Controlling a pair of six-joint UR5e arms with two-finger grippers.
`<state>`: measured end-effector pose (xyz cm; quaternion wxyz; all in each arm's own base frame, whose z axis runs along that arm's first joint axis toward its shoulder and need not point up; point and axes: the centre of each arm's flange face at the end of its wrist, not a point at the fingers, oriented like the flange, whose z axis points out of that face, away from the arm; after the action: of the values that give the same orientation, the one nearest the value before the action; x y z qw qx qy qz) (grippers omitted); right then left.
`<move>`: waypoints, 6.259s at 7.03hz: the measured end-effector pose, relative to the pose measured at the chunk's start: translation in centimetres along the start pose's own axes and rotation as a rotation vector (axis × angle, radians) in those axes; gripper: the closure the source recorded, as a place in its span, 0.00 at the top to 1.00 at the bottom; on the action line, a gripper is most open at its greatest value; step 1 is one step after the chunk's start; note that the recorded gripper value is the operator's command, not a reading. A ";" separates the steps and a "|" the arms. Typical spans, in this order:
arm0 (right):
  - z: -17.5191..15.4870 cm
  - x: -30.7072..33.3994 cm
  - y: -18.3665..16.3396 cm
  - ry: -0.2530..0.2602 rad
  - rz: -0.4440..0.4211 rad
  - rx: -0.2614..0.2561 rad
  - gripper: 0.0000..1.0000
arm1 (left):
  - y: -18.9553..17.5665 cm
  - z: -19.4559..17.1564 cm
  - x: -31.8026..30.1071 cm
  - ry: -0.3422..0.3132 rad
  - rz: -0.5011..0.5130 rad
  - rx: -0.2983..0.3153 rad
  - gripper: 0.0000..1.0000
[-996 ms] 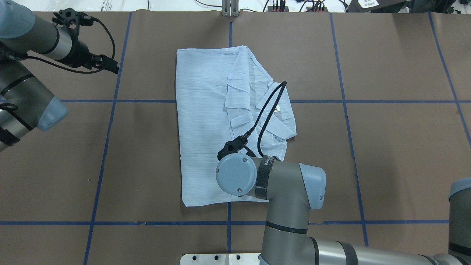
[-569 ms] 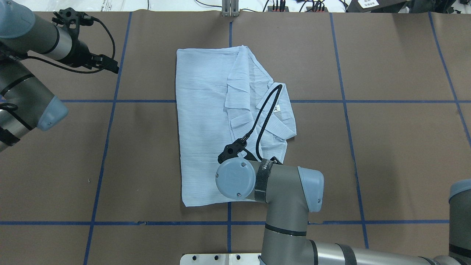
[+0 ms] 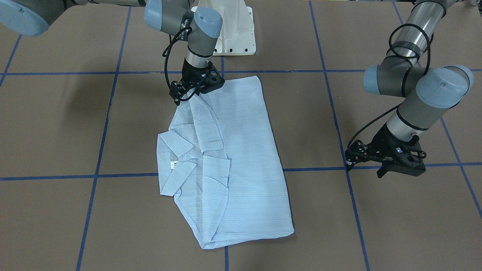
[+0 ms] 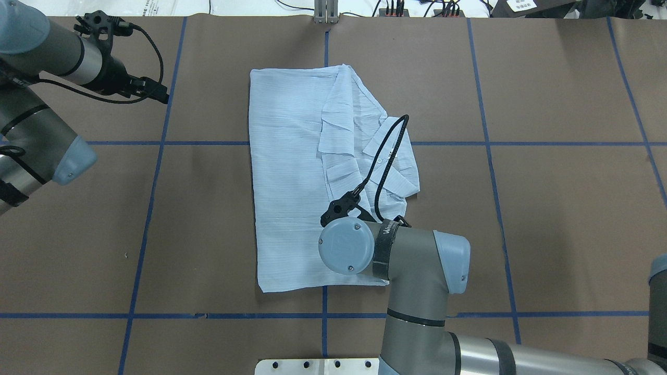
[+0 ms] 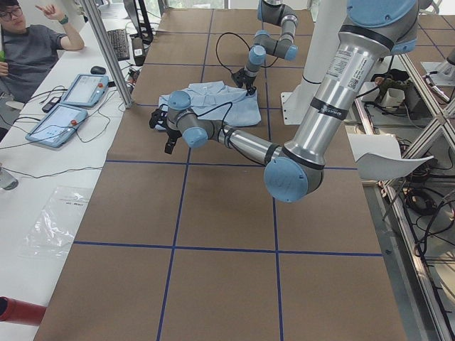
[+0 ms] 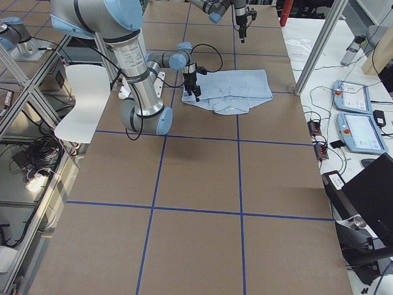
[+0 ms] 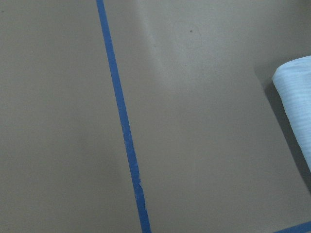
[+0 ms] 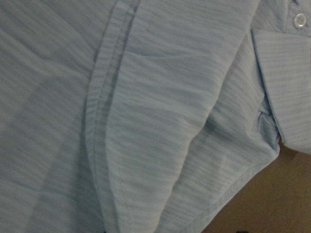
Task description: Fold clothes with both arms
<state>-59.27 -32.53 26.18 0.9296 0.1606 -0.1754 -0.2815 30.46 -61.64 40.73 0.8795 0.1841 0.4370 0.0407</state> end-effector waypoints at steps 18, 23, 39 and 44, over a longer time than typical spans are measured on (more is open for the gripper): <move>0.2 3.3 -14.7 -0.012 0.226 0.123 0.99 | 0.9 0.2 0.2 0.022 0.003 -0.026 1.00; 1.2 3.8 -14.8 0.019 0.216 0.102 0.99 | 0.9 -0.2 0.7 0.028 0.007 -0.021 1.00; -0.2 5.8 -16.2 -0.046 0.277 0.125 0.99 | 1.3 0.4 0.8 0.027 0.011 -0.033 1.00; 1.8 4.8 -16.0 0.011 0.252 0.109 0.99 | 1.5 0.9 0.9 0.027 0.013 -0.040 1.00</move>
<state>-63.78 -48.32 22.53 0.9483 0.1894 -0.2043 -0.1518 31.82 -60.27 41.09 0.8768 0.1687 0.4466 0.0574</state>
